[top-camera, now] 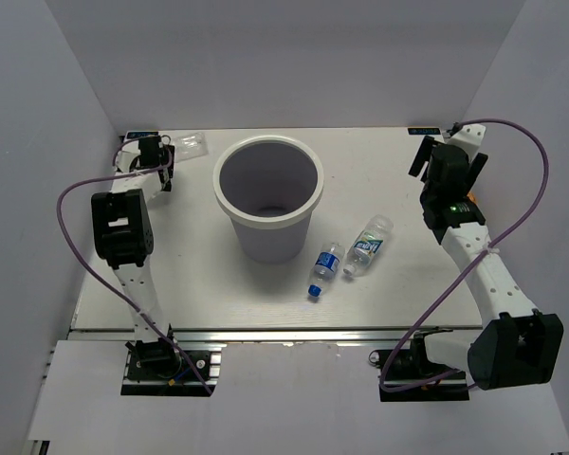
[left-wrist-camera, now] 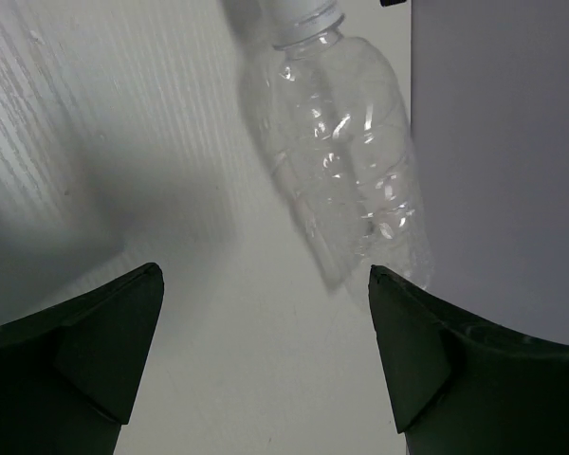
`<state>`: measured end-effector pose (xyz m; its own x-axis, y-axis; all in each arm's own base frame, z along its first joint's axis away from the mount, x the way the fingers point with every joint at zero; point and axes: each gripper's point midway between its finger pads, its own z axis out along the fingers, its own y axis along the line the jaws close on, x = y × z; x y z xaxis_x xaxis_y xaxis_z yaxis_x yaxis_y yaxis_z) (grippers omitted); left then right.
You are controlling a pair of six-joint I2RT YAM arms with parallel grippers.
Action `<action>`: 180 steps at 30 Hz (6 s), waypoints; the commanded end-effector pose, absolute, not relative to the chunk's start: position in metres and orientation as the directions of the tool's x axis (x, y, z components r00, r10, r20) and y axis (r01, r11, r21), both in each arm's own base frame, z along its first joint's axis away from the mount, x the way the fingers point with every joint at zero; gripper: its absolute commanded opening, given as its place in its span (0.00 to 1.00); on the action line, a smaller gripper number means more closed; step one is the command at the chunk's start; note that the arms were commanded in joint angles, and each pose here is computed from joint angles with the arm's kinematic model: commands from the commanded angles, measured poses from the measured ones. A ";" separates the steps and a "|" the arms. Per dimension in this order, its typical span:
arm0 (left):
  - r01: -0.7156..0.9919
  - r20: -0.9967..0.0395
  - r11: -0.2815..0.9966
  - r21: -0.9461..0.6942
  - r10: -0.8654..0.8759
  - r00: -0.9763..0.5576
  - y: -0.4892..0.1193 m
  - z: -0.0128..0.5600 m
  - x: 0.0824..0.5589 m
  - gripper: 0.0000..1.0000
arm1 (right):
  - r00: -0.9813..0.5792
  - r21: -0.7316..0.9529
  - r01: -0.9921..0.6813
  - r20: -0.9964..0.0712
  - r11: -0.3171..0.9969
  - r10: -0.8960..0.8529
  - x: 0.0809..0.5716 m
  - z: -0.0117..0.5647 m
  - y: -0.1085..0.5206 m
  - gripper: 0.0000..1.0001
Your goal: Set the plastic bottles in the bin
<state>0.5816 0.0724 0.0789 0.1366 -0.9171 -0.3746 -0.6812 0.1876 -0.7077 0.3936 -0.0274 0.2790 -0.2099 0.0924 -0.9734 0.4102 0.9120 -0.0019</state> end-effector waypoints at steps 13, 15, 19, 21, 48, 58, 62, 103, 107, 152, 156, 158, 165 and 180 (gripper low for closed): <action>-0.562 -0.397 0.196 -0.804 -0.880 0.262 0.104 0.093 0.675 0.98 | -0.150 -0.019 0.496 -0.987 0.868 0.064 0.393 0.289 -0.046 0.89; -0.556 -0.391 0.204 -0.806 -0.889 0.240 0.103 0.072 0.684 0.98 | -0.159 -0.022 0.490 -0.985 0.872 0.064 0.396 0.286 -0.044 0.89; -0.471 -0.390 0.250 -0.846 -0.892 0.227 0.103 0.075 0.721 0.98 | -0.182 -0.035 0.484 -0.981 0.875 0.061 0.401 0.280 -0.042 0.89; -0.457 -0.384 0.253 -0.853 -0.897 0.220 0.102 0.067 0.732 0.98 | -0.195 -0.047 0.491 -0.979 0.870 0.057 0.402 0.275 -0.044 0.89; -0.163 -0.509 0.494 -0.854 -0.859 0.062 0.033 0.226 0.660 0.00 | 0.001 0.157 0.091 -0.987 0.983 0.158 0.441 0.298 0.031 0.89; -0.003 -0.583 0.584 -0.812 -0.811 -0.055 -0.004 0.272 0.579 0.00 | 0.050 0.196 0.041 -0.980 0.980 0.194 0.427 0.313 0.038 0.89; 0.070 -0.588 0.584 -0.809 -0.806 -0.076 -0.018 0.291 0.561 0.00 | 0.082 0.186 0.044 -0.980 0.982 0.182 0.419 0.322 0.035 0.89; 0.487 -0.779 0.642 -0.593 -0.610 -0.145 -0.116 0.427 0.487 0.00 | 0.237 0.157 0.012 -0.960 0.988 0.150 0.414 0.374 0.036 0.89; 0.549 -0.801 0.621 -0.560 -0.574 -0.168 -0.147 0.447 0.479 0.00 | 0.228 0.157 -0.008 -0.961 0.988 0.155 0.409 0.375 0.039 0.89; -0.165 -0.848 0.883 -0.440 -0.469 -0.246 -0.031 0.290 0.468 0.98 | -0.688 0.003 0.454 -0.635 0.891 0.352 0.332 0.122 0.063 0.89; -0.209 -0.830 0.874 -0.439 -0.484 -0.278 -0.017 0.256 0.467 0.98 | -0.733 0.038 0.415 -0.578 0.909 0.359 0.332 0.095 0.080 0.89; -0.227 -0.817 0.870 -0.438 -0.491 -0.302 -0.016 0.242 0.469 0.98 | -0.752 0.086 0.382 -0.549 0.920 0.364 0.338 0.081 0.094 0.89; -0.260 -0.802 0.868 -0.423 -0.492 -0.339 -0.011 0.218 0.464 0.98 | -0.808 0.106 0.362 -0.460 0.926 0.368 0.337 0.039 0.111 0.86; -0.335 -0.798 0.851 -0.405 -0.508 -0.326 0.001 0.204 0.437 0.98 | -0.279 0.041 -0.054 -0.960 0.998 0.024 0.435 0.336 0.119 0.36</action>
<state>0.4433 -0.0078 0.1749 -0.4078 -0.4958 -0.7667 -0.3228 0.8638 -0.3868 0.4180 0.0970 0.2090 -0.5653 0.1521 -0.8107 0.1790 0.9821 0.0594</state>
